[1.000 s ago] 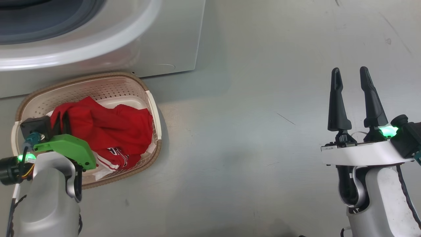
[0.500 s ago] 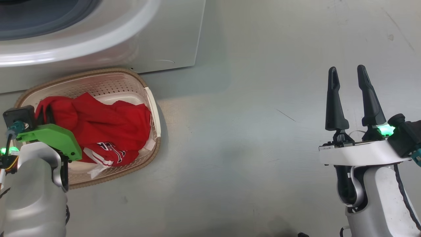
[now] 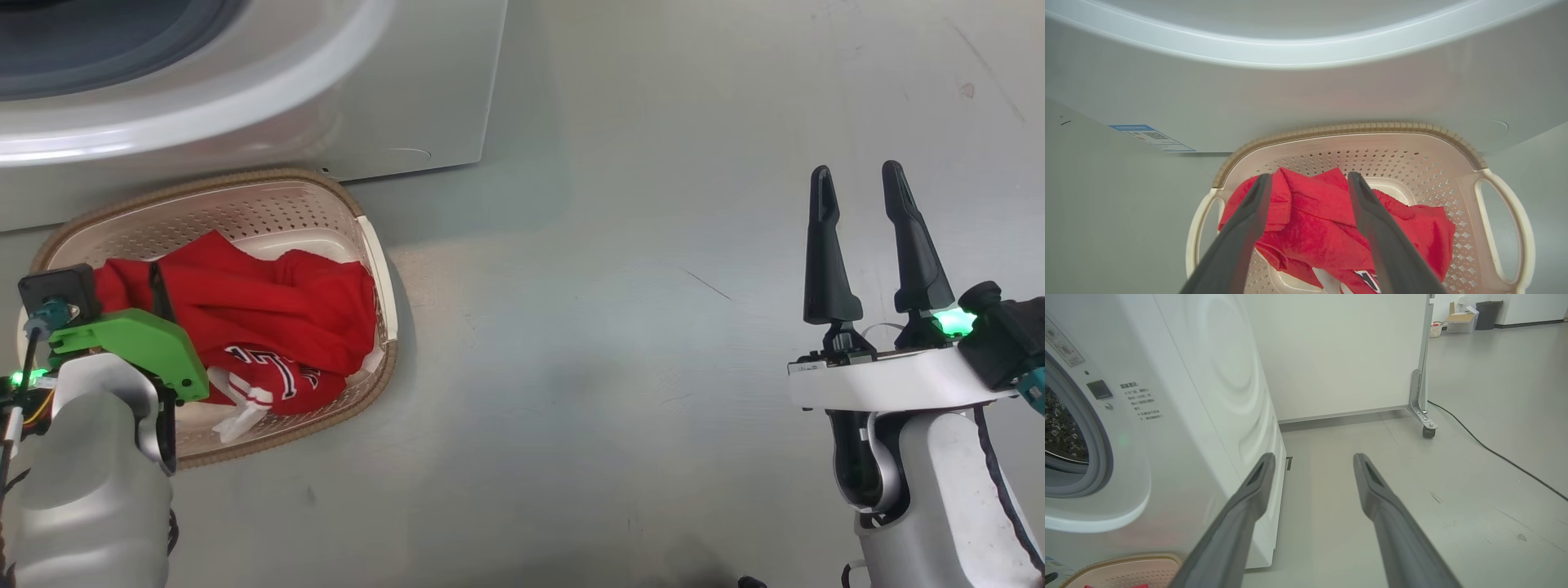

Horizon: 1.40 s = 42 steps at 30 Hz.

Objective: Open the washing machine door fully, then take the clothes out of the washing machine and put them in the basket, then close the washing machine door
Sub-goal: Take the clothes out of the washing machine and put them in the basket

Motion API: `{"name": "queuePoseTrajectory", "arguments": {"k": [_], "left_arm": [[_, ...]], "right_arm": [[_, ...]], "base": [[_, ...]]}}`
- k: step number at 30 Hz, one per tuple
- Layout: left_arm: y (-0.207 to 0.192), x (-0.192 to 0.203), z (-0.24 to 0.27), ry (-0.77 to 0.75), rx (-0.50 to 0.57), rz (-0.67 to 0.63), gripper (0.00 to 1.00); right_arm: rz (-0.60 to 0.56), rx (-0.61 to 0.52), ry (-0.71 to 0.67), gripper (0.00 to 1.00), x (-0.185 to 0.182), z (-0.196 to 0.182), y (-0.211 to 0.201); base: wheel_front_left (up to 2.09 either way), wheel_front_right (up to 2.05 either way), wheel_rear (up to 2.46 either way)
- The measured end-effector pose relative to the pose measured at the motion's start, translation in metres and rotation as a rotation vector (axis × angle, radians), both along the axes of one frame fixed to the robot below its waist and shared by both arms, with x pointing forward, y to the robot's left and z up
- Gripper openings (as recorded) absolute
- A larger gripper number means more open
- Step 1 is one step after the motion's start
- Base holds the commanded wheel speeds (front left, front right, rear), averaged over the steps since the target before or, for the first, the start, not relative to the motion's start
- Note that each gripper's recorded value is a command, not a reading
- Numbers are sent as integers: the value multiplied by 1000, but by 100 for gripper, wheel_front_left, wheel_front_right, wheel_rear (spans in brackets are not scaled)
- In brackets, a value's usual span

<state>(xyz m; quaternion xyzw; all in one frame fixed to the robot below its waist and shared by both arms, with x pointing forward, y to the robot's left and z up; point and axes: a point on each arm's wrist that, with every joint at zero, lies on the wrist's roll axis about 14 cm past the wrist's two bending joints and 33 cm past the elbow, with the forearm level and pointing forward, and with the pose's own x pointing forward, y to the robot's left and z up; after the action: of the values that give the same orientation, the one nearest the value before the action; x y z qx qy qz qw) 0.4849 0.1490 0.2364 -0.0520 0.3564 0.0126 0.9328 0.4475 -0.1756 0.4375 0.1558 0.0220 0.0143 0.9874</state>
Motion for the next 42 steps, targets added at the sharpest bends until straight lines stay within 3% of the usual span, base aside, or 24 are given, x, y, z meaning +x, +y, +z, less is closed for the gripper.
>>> {"name": "queuePoseTrajectory", "arguments": {"k": [12, 23, 42], "left_arm": [[-9, 12, 23, -88, -21, -34, 100], [-35, 21, 73, -229, -68, -124, 100], [-14, 8, 186, -530, -54, -119, 100]], "right_arm": [[6, 4, -40, 100, 5, 13, 2], [12, 21, -101, 100, 6, 37, 5], [78, 50, -179, 100, -10, 73, 31]], "base": [[0, 0, 0], [0, 0, 0], [0, 0, 0]]}}
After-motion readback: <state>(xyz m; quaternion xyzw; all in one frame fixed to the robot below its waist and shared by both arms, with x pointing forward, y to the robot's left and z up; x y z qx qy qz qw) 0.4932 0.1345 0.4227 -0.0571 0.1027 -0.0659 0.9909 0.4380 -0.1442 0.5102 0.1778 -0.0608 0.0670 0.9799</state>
